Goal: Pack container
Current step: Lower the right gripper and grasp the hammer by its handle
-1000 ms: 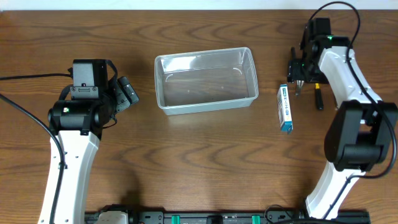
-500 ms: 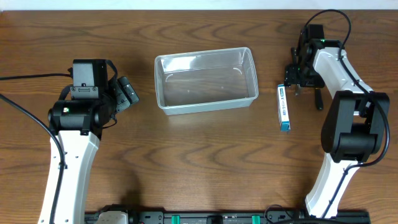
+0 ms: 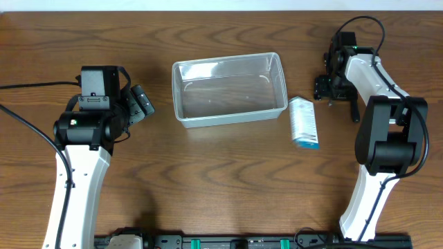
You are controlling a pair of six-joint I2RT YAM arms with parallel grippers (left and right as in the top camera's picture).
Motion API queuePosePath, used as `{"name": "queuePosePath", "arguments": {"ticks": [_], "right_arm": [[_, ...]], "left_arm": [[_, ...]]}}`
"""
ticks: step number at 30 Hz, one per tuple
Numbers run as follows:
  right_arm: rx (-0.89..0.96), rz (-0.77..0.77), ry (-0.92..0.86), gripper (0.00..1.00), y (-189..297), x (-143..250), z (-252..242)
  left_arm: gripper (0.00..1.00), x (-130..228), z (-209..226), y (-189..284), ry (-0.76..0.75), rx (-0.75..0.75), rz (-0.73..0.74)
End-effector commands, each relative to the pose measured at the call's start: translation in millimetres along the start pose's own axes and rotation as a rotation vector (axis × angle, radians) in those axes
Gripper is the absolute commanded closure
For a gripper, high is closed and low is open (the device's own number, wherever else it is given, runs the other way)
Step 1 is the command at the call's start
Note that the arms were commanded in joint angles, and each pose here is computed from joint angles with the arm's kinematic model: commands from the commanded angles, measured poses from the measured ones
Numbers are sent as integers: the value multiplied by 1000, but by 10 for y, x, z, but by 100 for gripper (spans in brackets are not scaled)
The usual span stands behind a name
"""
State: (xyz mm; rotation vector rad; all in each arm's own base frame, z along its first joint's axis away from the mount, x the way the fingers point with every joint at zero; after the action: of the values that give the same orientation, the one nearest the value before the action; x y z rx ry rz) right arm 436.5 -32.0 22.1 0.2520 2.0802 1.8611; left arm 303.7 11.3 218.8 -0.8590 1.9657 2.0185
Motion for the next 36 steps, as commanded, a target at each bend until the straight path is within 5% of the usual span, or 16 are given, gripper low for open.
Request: {"name": "queuePosePath", "arguments": {"ticks": [1,12,16,23,36], "right_arm": [[2,9,-4,27,-41,1,-44],[4,12,-7,36,-43,4,-59],[5,15,-12,52,-45,3,-85],[8,17,-26,99,-53,-9,-145],[-32,-101,-6,99,624,-430,-39]], "left_arm": [[2,-31,24,2,2,-14,-4],[2,-31,24,2,2,-14,-4],[2,-31,24,2,2,-14,-4],[2,-31,24,2,2,-14,-4],[2,-31,24,2,2,-14,-4]]}}
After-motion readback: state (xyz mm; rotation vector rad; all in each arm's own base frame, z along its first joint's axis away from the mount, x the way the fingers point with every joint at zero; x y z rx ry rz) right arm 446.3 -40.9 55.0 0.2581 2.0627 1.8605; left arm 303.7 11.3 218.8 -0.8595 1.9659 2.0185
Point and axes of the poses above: each gripper's point midway between its finger pads, its own y axis back along the fingers, its own z axis along the line the jaws close on, x = y × z, the point moved 2 cm from there along y, back along the fingers, and after that the axes turned 14 degrees about -y, right-handed, at the moved point
